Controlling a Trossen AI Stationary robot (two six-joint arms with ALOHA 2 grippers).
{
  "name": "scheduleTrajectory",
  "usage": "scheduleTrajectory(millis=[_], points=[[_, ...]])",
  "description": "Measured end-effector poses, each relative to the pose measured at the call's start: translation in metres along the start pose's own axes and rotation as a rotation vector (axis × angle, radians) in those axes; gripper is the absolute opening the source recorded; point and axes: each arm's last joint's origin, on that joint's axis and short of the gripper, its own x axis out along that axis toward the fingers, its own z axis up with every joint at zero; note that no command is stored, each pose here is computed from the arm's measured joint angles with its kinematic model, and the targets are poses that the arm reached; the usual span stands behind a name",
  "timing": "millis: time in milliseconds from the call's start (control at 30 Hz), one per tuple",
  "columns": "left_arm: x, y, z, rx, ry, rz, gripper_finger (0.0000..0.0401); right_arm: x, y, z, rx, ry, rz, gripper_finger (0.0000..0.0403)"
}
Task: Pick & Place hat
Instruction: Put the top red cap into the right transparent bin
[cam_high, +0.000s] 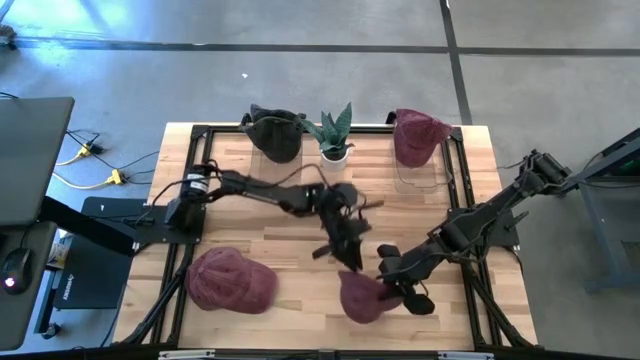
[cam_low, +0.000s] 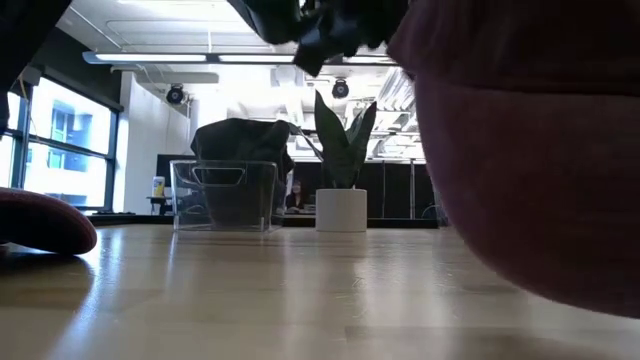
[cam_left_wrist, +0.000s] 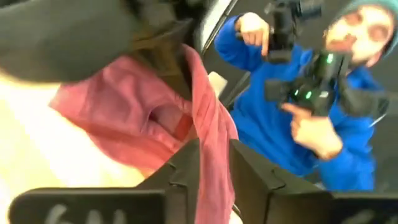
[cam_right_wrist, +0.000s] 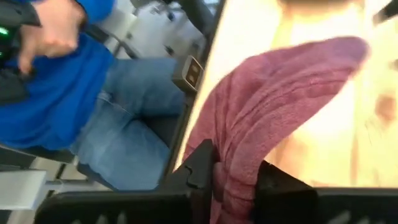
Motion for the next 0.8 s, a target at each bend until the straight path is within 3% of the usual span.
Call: scheduleTrajectory(millis=[200,333,500,633,800], points=[[-0.058,0.028,0.003,-0.259,-0.012,-0.073,0.0111,-0.022,0.008,0.015,0.015,0.118,-0.117,0.002],[-0.093,0.023,0.017,-0.263,-0.051,-0.005,0.0106,-0.052,0.016,0.029,0.026,0.181,-0.273,0.0022],[-0.117,-0.024,0.052,-0.114,-0.087,0.054,0.0086,-0.095,0.016,0.044,0.04,0.257,-0.496,0.0022],[-0.133,-0.078,0.079,0.036,-0.115,0.115,0.0075,-0.13,0.003,0.052,0.034,0.34,-0.668,0.0021],[-0.154,-0.145,0.093,0.133,-0.117,0.24,0.0074,-0.165,-0.022,0.064,-0.081,0.353,-0.87,0.0022]])
